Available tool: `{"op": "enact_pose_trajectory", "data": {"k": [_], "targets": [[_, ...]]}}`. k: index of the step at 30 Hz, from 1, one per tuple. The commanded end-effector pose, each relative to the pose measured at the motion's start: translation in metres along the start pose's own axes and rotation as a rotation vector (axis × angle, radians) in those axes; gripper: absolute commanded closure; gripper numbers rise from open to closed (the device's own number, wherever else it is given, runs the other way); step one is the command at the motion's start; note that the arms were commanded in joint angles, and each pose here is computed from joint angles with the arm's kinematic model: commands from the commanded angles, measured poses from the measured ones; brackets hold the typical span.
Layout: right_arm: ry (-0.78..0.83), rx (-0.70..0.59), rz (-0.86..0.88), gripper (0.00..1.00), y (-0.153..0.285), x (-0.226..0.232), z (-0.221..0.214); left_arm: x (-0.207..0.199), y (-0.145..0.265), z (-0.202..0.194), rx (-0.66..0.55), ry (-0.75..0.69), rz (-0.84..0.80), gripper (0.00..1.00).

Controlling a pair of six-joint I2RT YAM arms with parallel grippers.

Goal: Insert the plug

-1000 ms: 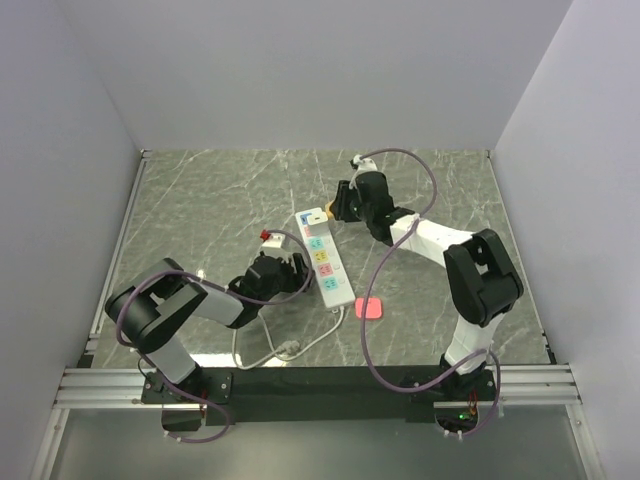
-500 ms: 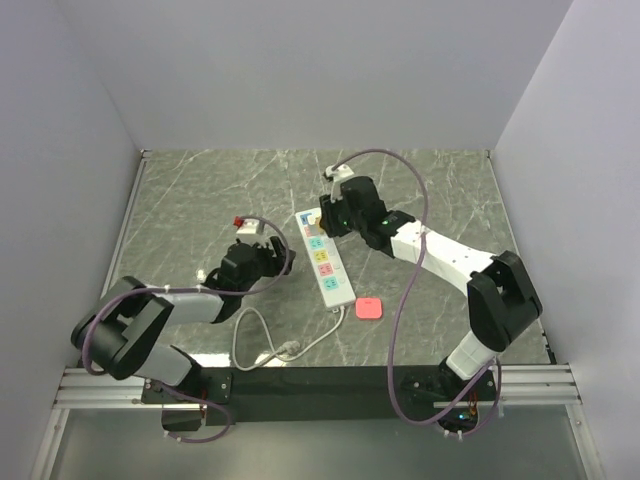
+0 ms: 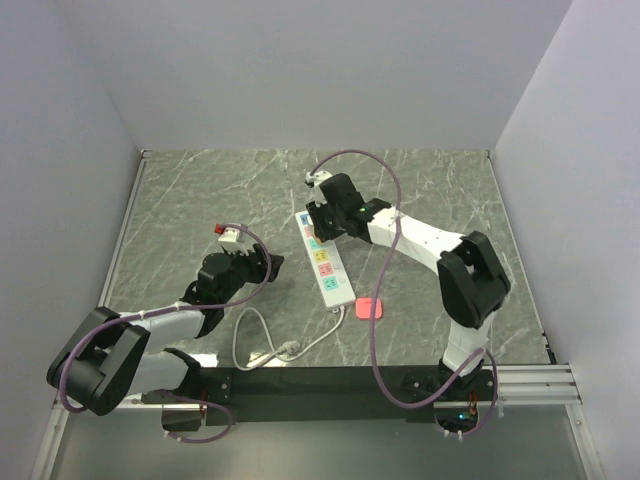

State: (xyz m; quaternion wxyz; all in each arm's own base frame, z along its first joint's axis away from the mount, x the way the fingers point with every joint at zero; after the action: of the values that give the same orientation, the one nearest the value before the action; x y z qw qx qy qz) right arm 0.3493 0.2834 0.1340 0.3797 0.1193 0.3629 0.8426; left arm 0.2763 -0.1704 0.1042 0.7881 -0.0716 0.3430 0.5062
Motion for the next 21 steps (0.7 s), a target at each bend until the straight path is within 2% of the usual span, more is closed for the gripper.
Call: {"op": "enact_pose_trajectory", "data": {"k": [1, 11, 21], "targets": [[0.019, 0.026, -0.019, 1.0, -0.009, -0.005, 0.012, -0.008, 0.003, 0.008, -0.027, -0.022, -0.053, 0.27], [0.014, 0.095, -0.062, 1.0, -0.022, -0.011, 0.01, -0.007, 0.004, 0.009, -0.028, -0.016, -0.062, 0.27], [-0.004, 0.09, -0.061, 1.0, -0.013, -0.01, 0.012, -0.006, 0.004, 0.008, -0.024, -0.015, -0.062, 0.27]]}}
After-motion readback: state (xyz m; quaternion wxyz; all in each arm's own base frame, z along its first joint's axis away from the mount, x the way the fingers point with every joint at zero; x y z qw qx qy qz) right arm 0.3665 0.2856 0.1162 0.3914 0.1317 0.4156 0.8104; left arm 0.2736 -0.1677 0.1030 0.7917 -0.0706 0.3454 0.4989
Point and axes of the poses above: each gripper's point midway between its finger pads, its own y axis back along the fingers, its own x axis along the line the jaws close on, z = x × y, the point moved 3 cm from there along y, back along the fingers, and after that the axes turned 12 degrees about y, right-handed, at the moved point
